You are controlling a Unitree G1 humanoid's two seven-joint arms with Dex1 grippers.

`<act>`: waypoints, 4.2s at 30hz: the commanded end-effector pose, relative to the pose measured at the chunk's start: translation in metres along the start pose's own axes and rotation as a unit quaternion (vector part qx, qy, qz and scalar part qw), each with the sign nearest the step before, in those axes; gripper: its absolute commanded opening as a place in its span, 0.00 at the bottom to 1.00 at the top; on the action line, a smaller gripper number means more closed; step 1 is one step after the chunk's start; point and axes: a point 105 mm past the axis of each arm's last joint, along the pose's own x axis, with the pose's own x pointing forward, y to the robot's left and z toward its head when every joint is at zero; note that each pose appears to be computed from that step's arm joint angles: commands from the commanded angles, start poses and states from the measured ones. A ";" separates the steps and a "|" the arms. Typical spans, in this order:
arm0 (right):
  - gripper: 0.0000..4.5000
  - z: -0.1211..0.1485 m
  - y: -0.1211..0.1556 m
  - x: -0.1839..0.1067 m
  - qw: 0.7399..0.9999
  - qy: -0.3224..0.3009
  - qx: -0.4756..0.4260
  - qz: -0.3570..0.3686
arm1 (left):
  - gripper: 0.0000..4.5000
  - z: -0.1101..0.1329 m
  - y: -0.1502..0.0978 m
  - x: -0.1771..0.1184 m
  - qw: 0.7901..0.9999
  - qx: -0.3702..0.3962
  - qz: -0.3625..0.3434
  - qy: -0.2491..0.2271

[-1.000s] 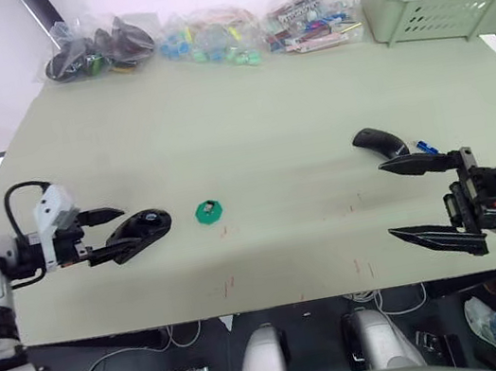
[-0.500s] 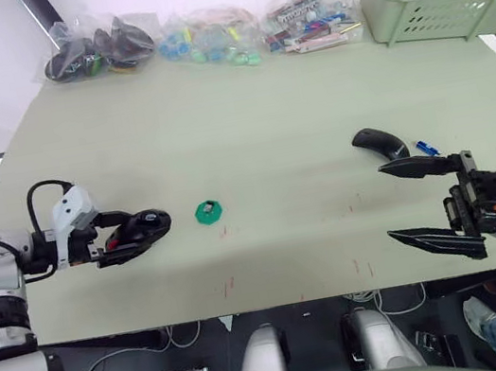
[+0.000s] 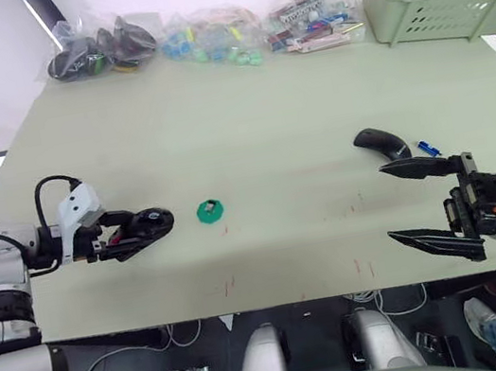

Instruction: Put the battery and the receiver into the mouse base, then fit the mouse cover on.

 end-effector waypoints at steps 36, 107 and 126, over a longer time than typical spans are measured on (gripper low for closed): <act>1.00 0.002 -0.011 -0.064 0.992 0.089 -0.027 -0.085 | 0.65 0.186 -0.140 0.103 0.978 0.172 -0.111 -0.042; 0.63 -0.097 -0.158 -0.118 0.837 0.223 0.104 -0.489 | 0.65 0.163 -0.161 0.186 0.977 0.161 -0.120 0.072; 0.36 -0.120 -0.163 -0.126 0.826 0.238 0.104 -0.501 | 0.65 0.159 -0.160 0.185 0.977 0.159 -0.121 0.075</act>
